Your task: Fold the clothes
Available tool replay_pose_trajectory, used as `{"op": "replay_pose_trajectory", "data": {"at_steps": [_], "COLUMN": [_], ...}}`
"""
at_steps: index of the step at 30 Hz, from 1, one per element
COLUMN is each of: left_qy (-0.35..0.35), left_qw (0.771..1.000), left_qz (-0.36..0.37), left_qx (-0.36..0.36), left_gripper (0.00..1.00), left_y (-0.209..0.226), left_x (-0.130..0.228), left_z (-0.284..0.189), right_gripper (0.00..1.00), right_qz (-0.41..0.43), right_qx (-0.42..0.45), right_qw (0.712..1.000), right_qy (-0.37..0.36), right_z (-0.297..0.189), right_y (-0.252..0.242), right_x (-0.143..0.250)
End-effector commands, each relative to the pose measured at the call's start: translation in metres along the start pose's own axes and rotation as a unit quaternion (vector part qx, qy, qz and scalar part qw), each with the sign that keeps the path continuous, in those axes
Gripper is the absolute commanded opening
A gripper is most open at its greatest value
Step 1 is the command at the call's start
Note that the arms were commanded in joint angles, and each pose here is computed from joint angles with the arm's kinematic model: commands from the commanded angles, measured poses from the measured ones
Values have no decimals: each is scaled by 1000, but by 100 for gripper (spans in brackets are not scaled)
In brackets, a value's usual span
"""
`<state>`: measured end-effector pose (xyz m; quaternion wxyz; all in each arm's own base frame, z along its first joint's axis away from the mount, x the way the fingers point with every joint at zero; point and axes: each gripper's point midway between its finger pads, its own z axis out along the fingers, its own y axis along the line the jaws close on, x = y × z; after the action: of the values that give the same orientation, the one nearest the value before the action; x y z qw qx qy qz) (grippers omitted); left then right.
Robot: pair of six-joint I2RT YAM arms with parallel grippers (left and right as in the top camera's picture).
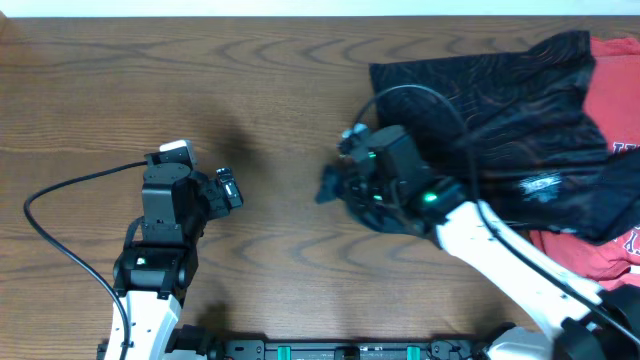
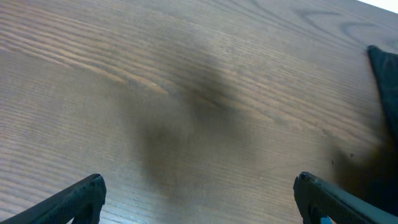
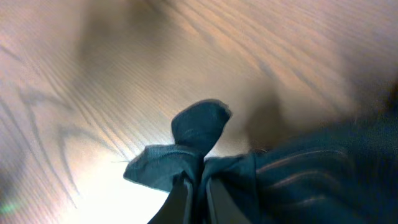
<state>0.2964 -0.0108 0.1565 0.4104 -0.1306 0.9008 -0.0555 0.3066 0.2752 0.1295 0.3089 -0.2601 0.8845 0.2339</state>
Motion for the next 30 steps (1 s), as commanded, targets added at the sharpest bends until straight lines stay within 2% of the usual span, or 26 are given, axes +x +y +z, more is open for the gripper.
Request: {"op": "replay_pose_trajectory", "data": {"at_steps": [1,2,3,5,6,8,9,10,13,18,21,30], "left_qy": [-11,-10,-9,-7,-7,-2,4,12,35,92,150,275], "left_qw": [1000,1000,1000,1000,1000,1000,1000,1000,999,987,974,940], "left_qz": [-5,-5,-5,-5,-5,-5,-5,-4,-8,-99,-141,-153], "left_qx": [0,0,0,0,0,-2,-4,0,39,81,90,132], "left_gripper": [98,98,98,98,98,98,98,98,98,98,98,98], "left_y": [-1,-1,-1,-1,0,0,1,0,-13,-30,-41,-98], "left_x": [-9,-9,-9,-8,-7,-5,-2,1,11,32,54,116], "left_z": [-2,-2,-2,-2,-2,-2,-2,-2,-3,6,18,58], "right_gripper": [11,13,22,32,45,83,95,98,99,99,99,99], "right_qz": [-24,-29,-33,-35,-32,-22,-16,-10,16,71,109,191], "right_qx": [-30,-35,-38,-32,-15,32,59,87,154,215,248,308], "right_qw": [999,998,998,997,997,997,996,995,987,973,962,932], "right_qy": [-24,-37,-48,-61,-63,-60,-58,-55,-52,-43,-28,8], "right_z": [23,28,32,39,40,38,34,29,3,-49,-81,-134], "right_y": [24,28,31,28,20,-2,-15,-30,-70,-123,-150,-198], "right_x": [-8,-14,-18,-23,-24,-23,-23,-22,-22,-15,0,40]}}
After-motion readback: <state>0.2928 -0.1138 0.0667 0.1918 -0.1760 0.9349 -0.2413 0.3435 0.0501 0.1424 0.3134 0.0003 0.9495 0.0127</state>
